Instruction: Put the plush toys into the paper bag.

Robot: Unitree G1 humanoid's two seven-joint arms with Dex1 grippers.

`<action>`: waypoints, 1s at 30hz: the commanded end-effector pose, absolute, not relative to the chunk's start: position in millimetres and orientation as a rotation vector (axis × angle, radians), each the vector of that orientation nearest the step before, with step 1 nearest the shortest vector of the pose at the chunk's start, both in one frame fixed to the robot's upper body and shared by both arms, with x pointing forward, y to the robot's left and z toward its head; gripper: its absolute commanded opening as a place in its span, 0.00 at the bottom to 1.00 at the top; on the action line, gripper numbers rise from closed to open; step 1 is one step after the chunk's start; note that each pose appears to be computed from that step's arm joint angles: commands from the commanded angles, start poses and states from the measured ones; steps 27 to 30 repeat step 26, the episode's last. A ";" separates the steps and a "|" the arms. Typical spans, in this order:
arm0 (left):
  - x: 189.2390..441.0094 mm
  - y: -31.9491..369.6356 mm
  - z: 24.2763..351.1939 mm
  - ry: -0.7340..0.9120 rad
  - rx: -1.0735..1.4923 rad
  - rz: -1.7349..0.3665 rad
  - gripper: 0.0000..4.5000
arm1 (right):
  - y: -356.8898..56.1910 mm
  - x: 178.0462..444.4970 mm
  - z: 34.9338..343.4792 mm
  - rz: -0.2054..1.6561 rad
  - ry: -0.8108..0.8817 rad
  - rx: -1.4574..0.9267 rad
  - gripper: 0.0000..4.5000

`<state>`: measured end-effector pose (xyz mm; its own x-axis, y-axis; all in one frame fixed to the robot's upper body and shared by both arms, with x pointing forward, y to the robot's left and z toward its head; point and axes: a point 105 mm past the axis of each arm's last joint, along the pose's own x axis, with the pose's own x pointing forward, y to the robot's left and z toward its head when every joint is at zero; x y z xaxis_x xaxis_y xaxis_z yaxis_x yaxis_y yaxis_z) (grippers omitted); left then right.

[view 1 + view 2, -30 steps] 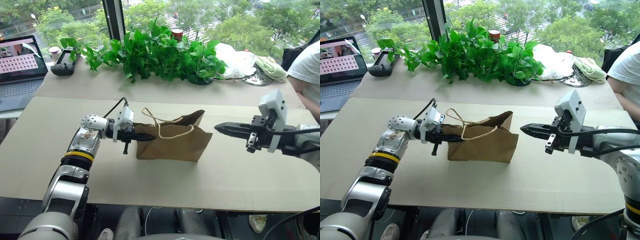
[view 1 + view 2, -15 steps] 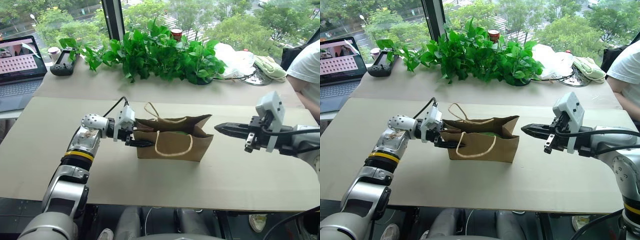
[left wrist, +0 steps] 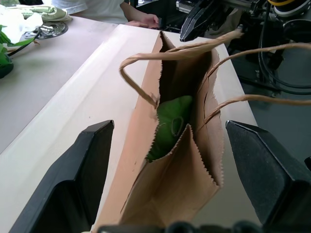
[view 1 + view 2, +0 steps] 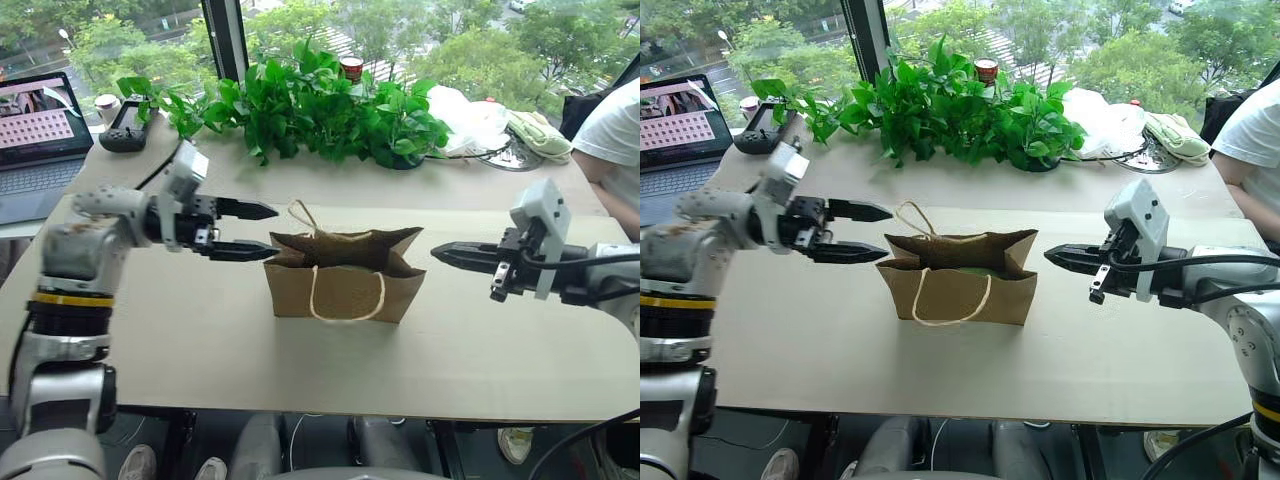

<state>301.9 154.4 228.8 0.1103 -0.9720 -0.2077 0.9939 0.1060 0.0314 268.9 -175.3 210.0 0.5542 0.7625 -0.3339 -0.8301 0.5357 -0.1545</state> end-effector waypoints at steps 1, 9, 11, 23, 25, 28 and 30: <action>291.1 171.7 251.8 0.146 0.206 -1.463 0.88 | -170.2 262.2 227.1 1.003 0.181 -0.362 0.00; 300.5 185.3 268.5 0.110 0.218 -1.417 0.88 | -167.1 264.0 231.8 1.031 0.159 -0.363 0.00; 299.6 182.9 269.0 0.105 0.221 -1.426 0.88 | -167.8 264.9 230.4 1.029 0.165 -0.362 0.00; 296.0 180.6 266.8 0.096 0.224 -1.445 0.88 | -166.6 264.0 229.2 1.034 0.166 -0.362 0.00; 296.1 180.6 267.1 0.093 0.219 -1.447 0.88 | -166.4 264.1 228.6 1.035 0.166 -0.360 0.00; 296.2 180.7 267.4 0.091 0.218 -1.447 0.88 | -166.2 264.1 228.4 1.035 0.167 -0.360 0.00; 296.2 180.7 267.4 0.091 0.218 -1.447 0.88 | -166.2 264.1 228.4 1.035 0.167 -0.360 0.00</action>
